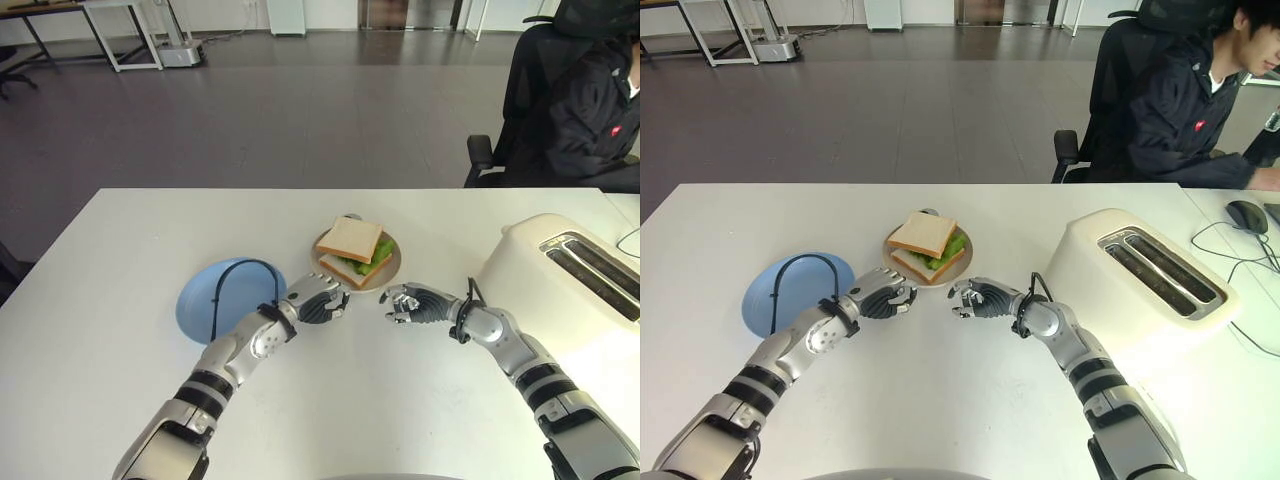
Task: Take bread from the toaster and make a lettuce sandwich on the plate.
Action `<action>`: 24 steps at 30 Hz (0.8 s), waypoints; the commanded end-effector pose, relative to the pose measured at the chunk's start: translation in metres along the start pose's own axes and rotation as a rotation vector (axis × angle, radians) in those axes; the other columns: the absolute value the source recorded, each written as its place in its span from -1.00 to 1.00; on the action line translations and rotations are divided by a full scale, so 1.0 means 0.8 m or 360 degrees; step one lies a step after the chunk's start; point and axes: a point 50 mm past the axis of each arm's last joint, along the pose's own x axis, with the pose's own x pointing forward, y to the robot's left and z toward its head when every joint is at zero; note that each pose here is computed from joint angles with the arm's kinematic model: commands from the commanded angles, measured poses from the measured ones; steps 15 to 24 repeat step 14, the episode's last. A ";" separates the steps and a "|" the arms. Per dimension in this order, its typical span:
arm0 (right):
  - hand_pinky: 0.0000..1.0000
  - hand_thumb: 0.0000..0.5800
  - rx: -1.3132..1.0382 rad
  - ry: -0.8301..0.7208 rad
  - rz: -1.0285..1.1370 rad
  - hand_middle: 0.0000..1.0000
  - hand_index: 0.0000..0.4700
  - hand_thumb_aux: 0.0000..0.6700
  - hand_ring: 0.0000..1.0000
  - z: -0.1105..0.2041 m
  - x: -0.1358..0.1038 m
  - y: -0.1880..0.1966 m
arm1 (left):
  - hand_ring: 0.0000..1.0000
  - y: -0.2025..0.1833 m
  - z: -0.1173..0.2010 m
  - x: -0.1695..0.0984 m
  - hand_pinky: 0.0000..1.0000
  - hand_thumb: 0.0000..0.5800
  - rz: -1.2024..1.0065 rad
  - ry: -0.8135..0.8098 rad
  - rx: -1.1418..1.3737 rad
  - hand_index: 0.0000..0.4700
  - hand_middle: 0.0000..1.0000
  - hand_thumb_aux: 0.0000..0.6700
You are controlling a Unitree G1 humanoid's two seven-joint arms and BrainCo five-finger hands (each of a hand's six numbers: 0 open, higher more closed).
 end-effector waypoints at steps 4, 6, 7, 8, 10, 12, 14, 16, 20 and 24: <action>-1.00 -1.00 0.0069 -0.0169 -0.0518 -1.00 -1.00 -1.00 -1.00 0.025 -0.038 -0.070 | -1.00 0.037 0.039 -0.056 -1.00 -1.00 0.0211 -0.0256 -0.0543 -1.00 -1.00 -1.00; -1.00 -1.00 0.0135 -0.0286 -0.0597 -1.00 -1.00 -1.00 -1.00 0.035 -0.032 -0.069 | -1.00 0.048 0.030 -0.053 -1.00 -1.00 0.0353 -0.0264 -0.0698 -1.00 -1.00 -1.00; -1.00 -1.00 0.0209 -0.0361 -0.0625 -1.00 -1.00 -1.00 -1.00 0.039 -0.026 -0.065 | -1.00 0.052 0.024 -0.051 -1.00 -1.00 0.0430 -0.0260 -0.0778 -1.00 -1.00 -1.00; -1.00 -1.00 0.0273 -0.0418 -0.0653 -1.00 -1.00 -1.00 -1.00 0.042 -0.021 -0.061 | -1.00 0.055 0.020 -0.050 -1.00 -1.00 0.0493 -0.0257 -0.0846 -1.00 -1.00 -1.00; -1.00 -1.00 0.0376 -0.0481 -0.0707 -1.00 -1.00 -1.00 -1.00 0.042 -0.014 -0.054 | -1.00 0.057 0.015 -0.048 -1.00 -1.00 0.0547 -0.0254 -0.0912 -1.00 -1.00 -1.00; -1.00 -1.00 0.0430 -0.0518 -0.0738 -1.00 -1.00 -1.00 -1.00 0.040 -0.012 -0.050 | -1.00 0.059 0.014 -0.050 -1.00 -1.00 0.0560 -0.0263 -0.0925 -1.00 -1.00 -1.00; -1.00 -1.00 0.0454 -0.0553 -0.0760 -1.00 -1.00 -1.00 -1.00 0.039 -0.012 -0.049 | -1.00 0.063 0.015 -0.051 -1.00 -1.00 0.0577 -0.0278 -0.0922 -1.00 -1.00 -1.00; -1.00 -1.00 0.0454 -0.0553 -0.0760 -1.00 -1.00 -1.00 -1.00 0.039 -0.012 -0.049 | -1.00 0.063 0.015 -0.051 -1.00 -1.00 0.0577 -0.0278 -0.0922 -1.00 -1.00 -1.00; -1.00 -1.00 0.0454 -0.0553 -0.0760 -1.00 -1.00 -1.00 -1.00 0.039 -0.012 -0.049 | -1.00 0.063 0.015 -0.051 -1.00 -1.00 0.0577 -0.0278 -0.0922 -1.00 -1.00 -1.00; -1.00 -1.00 0.0454 -0.0553 -0.0760 -1.00 -1.00 -1.00 -1.00 0.039 -0.012 -0.049 | -1.00 0.063 0.015 -0.051 -1.00 -1.00 0.0577 -0.0278 -0.0922 -1.00 -1.00 -1.00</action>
